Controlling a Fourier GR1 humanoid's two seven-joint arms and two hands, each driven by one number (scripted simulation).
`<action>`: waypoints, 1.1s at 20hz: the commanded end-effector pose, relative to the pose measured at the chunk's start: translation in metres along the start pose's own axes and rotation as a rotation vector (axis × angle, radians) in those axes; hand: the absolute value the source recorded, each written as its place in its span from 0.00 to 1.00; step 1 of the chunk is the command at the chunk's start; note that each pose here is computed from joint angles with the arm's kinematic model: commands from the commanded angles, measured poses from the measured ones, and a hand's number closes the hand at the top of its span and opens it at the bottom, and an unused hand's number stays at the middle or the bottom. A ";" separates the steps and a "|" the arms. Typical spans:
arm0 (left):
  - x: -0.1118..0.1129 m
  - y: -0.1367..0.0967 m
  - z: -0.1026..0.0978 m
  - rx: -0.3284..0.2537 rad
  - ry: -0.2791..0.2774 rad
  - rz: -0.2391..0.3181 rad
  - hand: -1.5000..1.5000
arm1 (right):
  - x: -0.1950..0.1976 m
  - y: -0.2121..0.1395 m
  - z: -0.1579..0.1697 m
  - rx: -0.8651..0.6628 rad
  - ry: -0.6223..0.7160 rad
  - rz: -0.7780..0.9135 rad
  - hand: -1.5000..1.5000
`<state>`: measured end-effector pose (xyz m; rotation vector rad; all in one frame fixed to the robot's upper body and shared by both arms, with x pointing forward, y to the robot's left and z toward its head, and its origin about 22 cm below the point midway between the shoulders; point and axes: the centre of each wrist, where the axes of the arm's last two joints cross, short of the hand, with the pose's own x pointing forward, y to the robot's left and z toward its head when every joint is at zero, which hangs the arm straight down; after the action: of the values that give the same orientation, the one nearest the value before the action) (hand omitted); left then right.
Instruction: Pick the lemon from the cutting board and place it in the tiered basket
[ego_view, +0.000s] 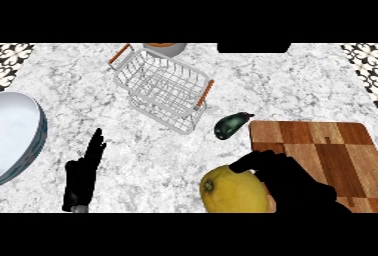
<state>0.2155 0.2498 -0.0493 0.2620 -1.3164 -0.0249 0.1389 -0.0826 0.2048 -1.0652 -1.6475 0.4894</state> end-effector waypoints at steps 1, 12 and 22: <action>-0.006 -0.009 0.005 -0.016 0.020 -0.005 0.50 | 0.016 -0.005 -0.012 -0.011 0.178 0.086 1.00; 0.004 -0.014 -0.004 -0.031 0.010 -0.008 0.50 | 0.051 0.006 -0.094 -0.024 0.250 0.077 1.00; -0.001 0.004 0.006 -0.038 0.005 -0.006 0.50 | 0.077 0.042 -0.172 0.099 0.214 0.105 1.00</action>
<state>0.2199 0.2414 -0.0472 0.2306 -1.3392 -0.0522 0.2830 -0.0392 0.2731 -1.0981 -1.5286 0.5423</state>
